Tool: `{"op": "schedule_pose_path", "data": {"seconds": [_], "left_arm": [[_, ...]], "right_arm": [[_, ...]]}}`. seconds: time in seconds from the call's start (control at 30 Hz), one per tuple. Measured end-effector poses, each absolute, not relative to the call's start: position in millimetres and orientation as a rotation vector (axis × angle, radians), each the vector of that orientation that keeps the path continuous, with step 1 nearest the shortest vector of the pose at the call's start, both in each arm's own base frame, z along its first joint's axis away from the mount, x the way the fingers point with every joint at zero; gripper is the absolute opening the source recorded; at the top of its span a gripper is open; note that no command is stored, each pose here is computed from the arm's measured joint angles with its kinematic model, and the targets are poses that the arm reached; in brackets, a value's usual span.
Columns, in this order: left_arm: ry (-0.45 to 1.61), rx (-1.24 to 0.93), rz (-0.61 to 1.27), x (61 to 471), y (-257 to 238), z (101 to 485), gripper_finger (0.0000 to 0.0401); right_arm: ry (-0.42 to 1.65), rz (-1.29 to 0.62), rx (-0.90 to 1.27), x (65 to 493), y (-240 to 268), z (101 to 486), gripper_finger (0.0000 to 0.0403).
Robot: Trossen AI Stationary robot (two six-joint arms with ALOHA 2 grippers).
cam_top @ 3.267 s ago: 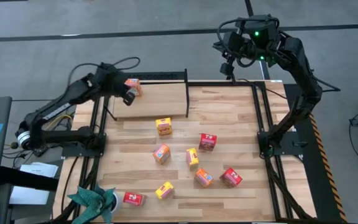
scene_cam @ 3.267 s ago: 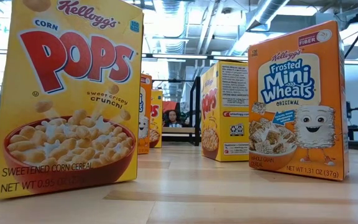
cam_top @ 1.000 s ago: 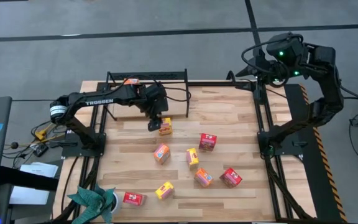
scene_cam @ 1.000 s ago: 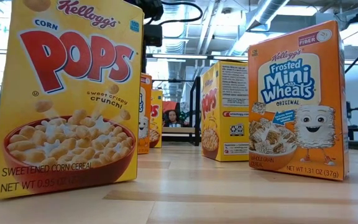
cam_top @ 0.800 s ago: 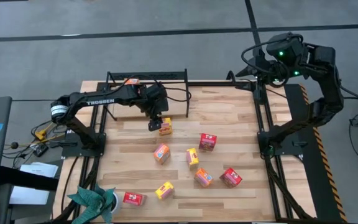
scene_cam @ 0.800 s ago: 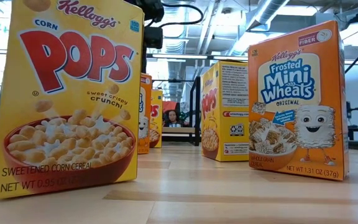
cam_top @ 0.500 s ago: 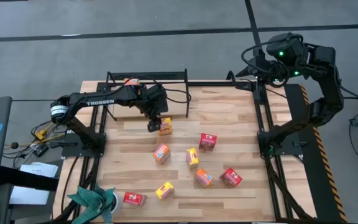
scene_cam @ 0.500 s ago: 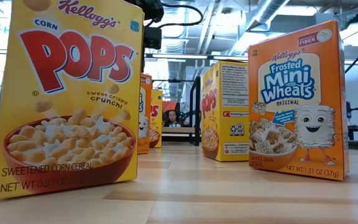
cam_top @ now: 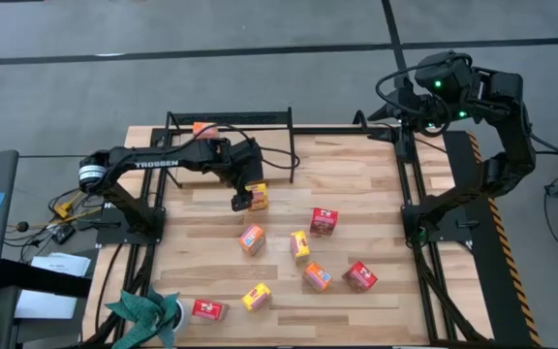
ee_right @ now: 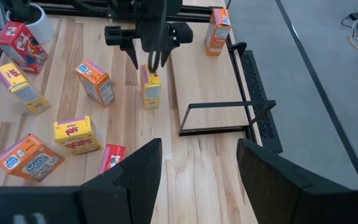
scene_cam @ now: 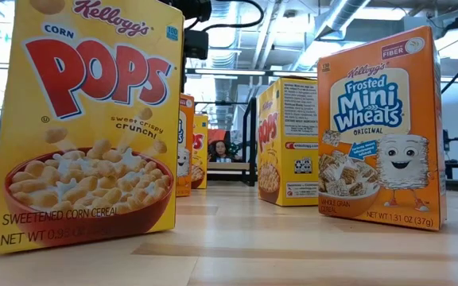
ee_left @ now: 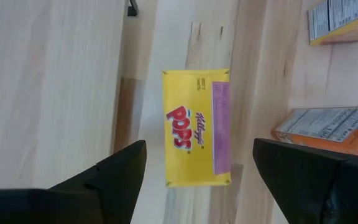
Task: Stack cereal on shelf
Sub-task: Put the top yellow cereal box on the shelf
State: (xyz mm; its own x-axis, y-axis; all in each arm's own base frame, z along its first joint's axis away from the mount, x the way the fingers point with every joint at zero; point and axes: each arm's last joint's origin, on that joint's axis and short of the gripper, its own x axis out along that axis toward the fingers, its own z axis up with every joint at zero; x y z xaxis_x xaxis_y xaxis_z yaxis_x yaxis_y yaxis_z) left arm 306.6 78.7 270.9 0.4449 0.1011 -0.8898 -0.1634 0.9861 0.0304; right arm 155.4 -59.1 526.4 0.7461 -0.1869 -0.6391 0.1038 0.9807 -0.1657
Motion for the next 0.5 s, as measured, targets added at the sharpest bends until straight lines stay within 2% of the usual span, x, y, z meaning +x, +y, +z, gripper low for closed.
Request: {"op": "schedule_pose_path", "data": {"seconds": [0.5], "left_arm": [[1.125, -0.033, 0.188, 304.9, 73.6, 255.2, 0.0281]], "right_arm": [[0.712, -0.159, -0.123, 155.4, -59.0, 526.4, 0.0232]]}}
